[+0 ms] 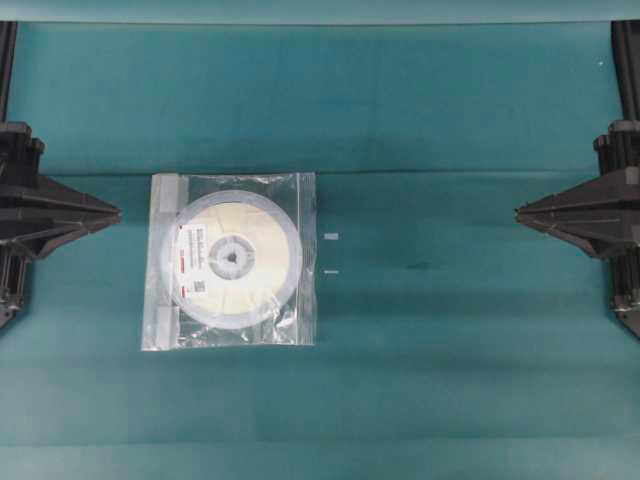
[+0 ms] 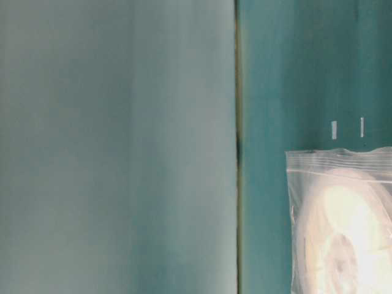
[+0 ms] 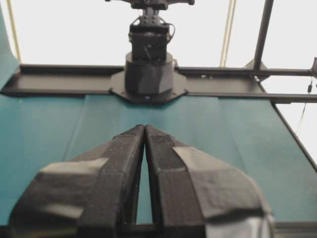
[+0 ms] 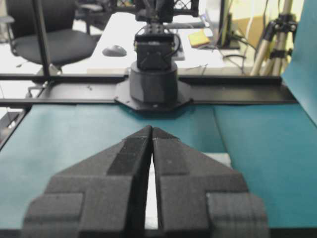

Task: Take out the reel from the clear zip bag.
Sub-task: 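Move both grippers inward toward the clear bag's left and right edges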

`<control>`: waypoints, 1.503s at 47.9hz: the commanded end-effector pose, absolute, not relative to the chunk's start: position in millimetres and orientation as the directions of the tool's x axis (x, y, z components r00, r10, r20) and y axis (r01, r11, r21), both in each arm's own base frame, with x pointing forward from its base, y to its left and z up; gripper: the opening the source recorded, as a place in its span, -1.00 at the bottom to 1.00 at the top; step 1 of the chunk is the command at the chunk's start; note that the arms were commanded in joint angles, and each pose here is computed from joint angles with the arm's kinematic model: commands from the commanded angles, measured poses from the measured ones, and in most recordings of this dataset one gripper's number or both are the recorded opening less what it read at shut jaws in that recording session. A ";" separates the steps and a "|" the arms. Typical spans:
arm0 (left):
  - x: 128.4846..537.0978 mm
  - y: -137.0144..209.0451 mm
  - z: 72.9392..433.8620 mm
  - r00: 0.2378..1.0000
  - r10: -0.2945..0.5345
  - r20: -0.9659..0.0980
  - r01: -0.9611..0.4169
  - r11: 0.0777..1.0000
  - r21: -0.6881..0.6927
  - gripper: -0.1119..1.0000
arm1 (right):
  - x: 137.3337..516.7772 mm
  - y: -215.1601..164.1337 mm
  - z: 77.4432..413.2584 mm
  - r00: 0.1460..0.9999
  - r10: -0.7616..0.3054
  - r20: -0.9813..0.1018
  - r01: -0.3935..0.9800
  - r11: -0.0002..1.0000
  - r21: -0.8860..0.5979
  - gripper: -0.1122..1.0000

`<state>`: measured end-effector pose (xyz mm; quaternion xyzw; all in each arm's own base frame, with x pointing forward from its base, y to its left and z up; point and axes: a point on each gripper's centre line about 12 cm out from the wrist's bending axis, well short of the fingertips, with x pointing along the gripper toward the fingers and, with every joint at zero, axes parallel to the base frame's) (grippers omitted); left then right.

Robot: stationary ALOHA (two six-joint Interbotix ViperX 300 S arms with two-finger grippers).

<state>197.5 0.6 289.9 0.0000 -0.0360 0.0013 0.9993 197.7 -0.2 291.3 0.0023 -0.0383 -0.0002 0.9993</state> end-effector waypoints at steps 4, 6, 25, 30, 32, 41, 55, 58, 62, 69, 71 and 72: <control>202.8 -0.3 291.9 0.998 -0.003 0.057 0.005 0.999 -0.042 -0.63 | 200.0 -0.2 302.7 0.994 -0.004 0.109 -0.001 0.999 0.048 -0.70; 202.8 0.0 292.5 0.998 -0.001 0.058 0.005 0.998 -0.068 -0.73 | 199.4 -0.5 303.3 0.994 -0.007 0.112 -0.002 0.997 0.074 -0.78; 220.3 5.2 270.9 0.990 0.023 -0.141 -0.079 0.910 -0.407 -0.83 | 213.2 -12.5 288.3 0.998 -0.064 0.021 0.054 0.943 0.330 -0.80; 225.9 9.5 263.4 0.983 0.041 -0.177 -0.124 0.862 -0.492 -0.83 | 220.6 -16.7 277.2 0.996 -0.081 -0.031 0.086 0.918 0.388 -0.80; 227.9 11.7 260.0 0.980 0.050 -0.195 -0.148 0.836 -0.529 -0.83 | 224.5 -18.0 273.2 0.995 -0.086 -0.051 0.099 0.907 0.410 -0.80; 234.5 20.4 235.0 0.952 0.082 -0.296 -0.266 0.704 -0.659 -0.83 | 245.2 -24.4 250.6 0.980 -0.109 -0.164 0.184 0.806 0.563 -0.80; 226.1 19.7 198.0 0.910 0.079 -0.407 -0.355 0.653 -0.669 -0.83 | 280.5 -30.4 210.7 0.908 -0.111 -0.403 0.378 0.629 0.679 -0.80; 221.0 19.9 191.7 0.905 0.081 -0.418 -0.370 0.634 -0.679 -0.83 | 288.6 -29.5 206.4 0.895 -0.102 -0.434 0.396 0.628 0.669 -0.80; 214.7 21.3 189.0 0.906 0.089 -0.414 -0.378 0.609 -0.697 -0.83 | 299.4 -28.1 202.5 0.885 -0.093 -0.456 0.406 0.634 0.659 -0.80; 205.0 21.9 177.0 0.894 0.095 -0.439 -0.406 0.588 -0.699 -0.73 | 312.4 -28.7 196.0 0.873 -0.091 -0.479 0.423 0.630 0.651 -0.78; 203.0 21.7 173.3 0.888 0.094 -0.450 -0.415 0.586 -0.696 -0.63 | 316.0 -29.0 194.9 0.871 -0.090 -0.483 0.425 0.632 0.648 -0.75; 202.1 21.6 171.3 0.885 0.094 -0.455 -0.419 0.586 -0.694 -0.56 | 317.5 -29.2 194.5 0.870 -0.091 -0.484 0.426 0.631 0.648 -0.71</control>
